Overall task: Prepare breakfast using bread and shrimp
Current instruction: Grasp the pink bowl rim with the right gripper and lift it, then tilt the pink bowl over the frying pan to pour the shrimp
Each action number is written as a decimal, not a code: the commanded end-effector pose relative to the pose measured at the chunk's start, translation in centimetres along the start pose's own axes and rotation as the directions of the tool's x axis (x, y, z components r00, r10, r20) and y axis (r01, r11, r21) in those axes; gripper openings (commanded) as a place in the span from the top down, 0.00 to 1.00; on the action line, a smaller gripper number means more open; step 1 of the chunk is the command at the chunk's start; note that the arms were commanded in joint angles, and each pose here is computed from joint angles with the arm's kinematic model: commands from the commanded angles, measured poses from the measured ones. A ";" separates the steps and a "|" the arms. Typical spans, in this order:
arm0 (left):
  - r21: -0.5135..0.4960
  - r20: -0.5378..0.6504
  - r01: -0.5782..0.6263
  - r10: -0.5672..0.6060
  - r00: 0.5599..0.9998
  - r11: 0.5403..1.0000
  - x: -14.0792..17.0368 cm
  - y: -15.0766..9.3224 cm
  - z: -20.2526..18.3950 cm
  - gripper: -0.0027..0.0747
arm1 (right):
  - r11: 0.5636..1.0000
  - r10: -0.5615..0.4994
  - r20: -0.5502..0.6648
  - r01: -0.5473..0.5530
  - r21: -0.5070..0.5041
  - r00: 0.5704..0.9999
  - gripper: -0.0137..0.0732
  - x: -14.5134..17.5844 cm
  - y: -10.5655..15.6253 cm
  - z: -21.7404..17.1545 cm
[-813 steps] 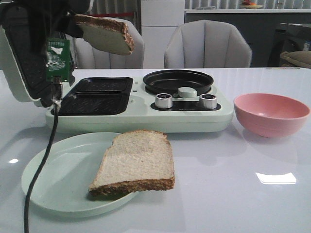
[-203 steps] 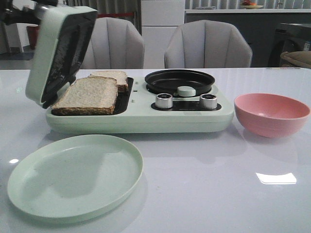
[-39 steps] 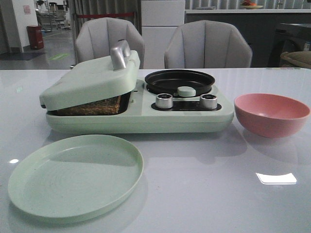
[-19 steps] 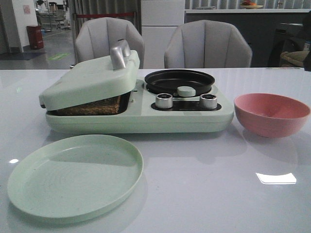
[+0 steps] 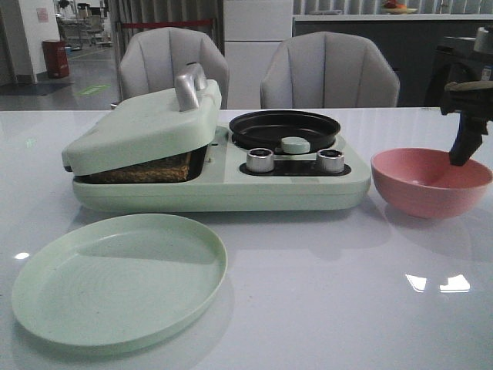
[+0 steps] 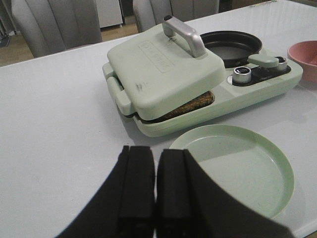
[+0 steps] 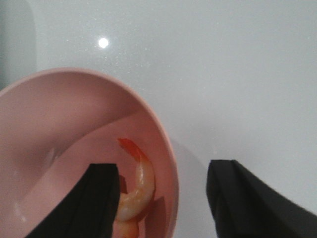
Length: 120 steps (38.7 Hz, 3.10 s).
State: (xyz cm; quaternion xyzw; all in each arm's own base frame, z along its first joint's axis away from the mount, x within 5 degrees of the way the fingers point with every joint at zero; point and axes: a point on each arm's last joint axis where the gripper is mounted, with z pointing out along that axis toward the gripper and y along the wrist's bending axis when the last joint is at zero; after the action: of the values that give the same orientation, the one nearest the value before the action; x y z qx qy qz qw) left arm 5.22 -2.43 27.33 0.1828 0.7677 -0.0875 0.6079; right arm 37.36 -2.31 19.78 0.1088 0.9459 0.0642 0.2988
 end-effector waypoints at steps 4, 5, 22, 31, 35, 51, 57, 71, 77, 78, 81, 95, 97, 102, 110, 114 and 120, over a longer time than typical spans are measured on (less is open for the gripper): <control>-0.014 0.094 0.020 -0.018 0.995 1.000 -1.4 0.2 -0.2 0.82 | 1.000 0.002 0.101 -0.002 -0.002 0.995 0.28 -2.1 0.0 -0.1; -0.014 0.094 0.020 -0.018 0.995 1.000 -1.4 0.2 -0.2 0.82 | 1.000 0.002 0.099 -0.002 -0.002 0.995 0.30 -2.1 0.0 0.0; -0.014 0.094 0.020 -0.018 0.995 1.000 -1.4 0.2 -0.2 0.82 | 0.998 -0.011 0.169 0.021 -0.058 0.986 0.67 -5.6 2.0 -3.3; -0.014 0.094 0.020 -0.018 0.995 1.000 -1.4 0.2 -0.2 0.82 | 0.986 -0.032 0.336 0.085 -0.144 0.941 0.68 -8.0 6.5 -6.3; -0.014 0.094 0.020 -0.018 0.995 1.000 -1.4 0.2 -0.2 0.82 | 0.978 -0.028 0.427 0.114 -0.176 0.904 0.68 -8.5 8.7 -7.0; -0.014 0.094 0.020 -0.018 0.995 1.000 -1.4 0.2 -0.2 0.82 | 0.955 0.032 0.871 0.241 -0.171 0.491 0.68 -8.1 14.5 -8.8; -0.014 0.094 0.020 -0.018 0.995 1.000 -1.4 0.2 -0.2 0.82 | 0.955 0.038 0.972 0.277 -0.103 0.232 0.68 -7.0 14.3 -8.0; -0.014 0.094 0.020 -0.018 0.995 1.000 -1.4 0.2 -0.2 0.82 | 0.846 -0.344 0.937 0.414 0.338 -0.060 0.68 -4.5 15.1 -1.0; -0.014 0.094 0.020 -0.018 0.995 1.000 -1.4 0.2 -0.2 0.82 | 0.737 -0.529 0.828 0.384 0.556 -0.185 0.68 -4.0 15.1 -0.3; -0.014 0.094 0.020 -0.018 0.995 1.000 -1.4 0.2 -0.2 0.82 | 0.725 -0.543 0.816 0.380 0.574 -0.197 0.68 -4.0 15.1 -0.2; -0.014 0.094 0.020 -0.018 0.995 1.000 -1.4 0.2 -0.2 0.82 | 0.674 -0.593 0.769 0.375 0.636 -0.239 0.68 -3.9 15.3 -0.1; -0.014 0.094 0.020 -0.018 0.995 1.000 -1.4 0.2 -0.2 0.82 | 0.488 -0.710 0.573 0.302 0.819 -0.409 0.68 -5.1 16.7 -0.2; -0.014 0.094 0.020 -0.018 0.995 1.000 -1.4 0.2 -0.2 0.82 | 0.483 -0.713 0.561 0.285 0.828 -0.422 0.68 -5.4 16.8 -0.5; -0.014 0.094 0.020 -0.018 0.995 1.000 -1.4 0.2 -0.2 0.82 | 0.497 -0.705 0.558 0.256 0.829 -0.438 0.68 -6.1 17.1 -1.1; -0.014 0.094 0.020 -0.018 0.995 1.000 -1.4 0.2 -0.2 0.82 | 0.552 -0.668 0.634 0.312 0.773 -0.389 0.68 -6.3 17.1 -0.9; -0.014 0.094 0.020 -0.018 0.995 1.000 -1.4 0.2 -0.2 0.82 | 0.704 -0.550 0.795 0.370 0.606 -0.254 0.68 -6.5 16.7 -0.6; -0.014 0.094 0.020 -0.018 0.995 1.000 -1.4 0.2 -0.2 0.82 | 0.911 -0.244 0.970 0.345 0.224 0.014 0.68 -7.0 15.6 -0.2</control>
State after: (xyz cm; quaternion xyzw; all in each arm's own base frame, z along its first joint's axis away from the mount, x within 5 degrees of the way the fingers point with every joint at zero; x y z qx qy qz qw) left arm 5.23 -2.43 27.35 0.1825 0.7670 -0.0874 0.6089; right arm 45.93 11.99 22.38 -0.1936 0.5192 -0.1317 0.8220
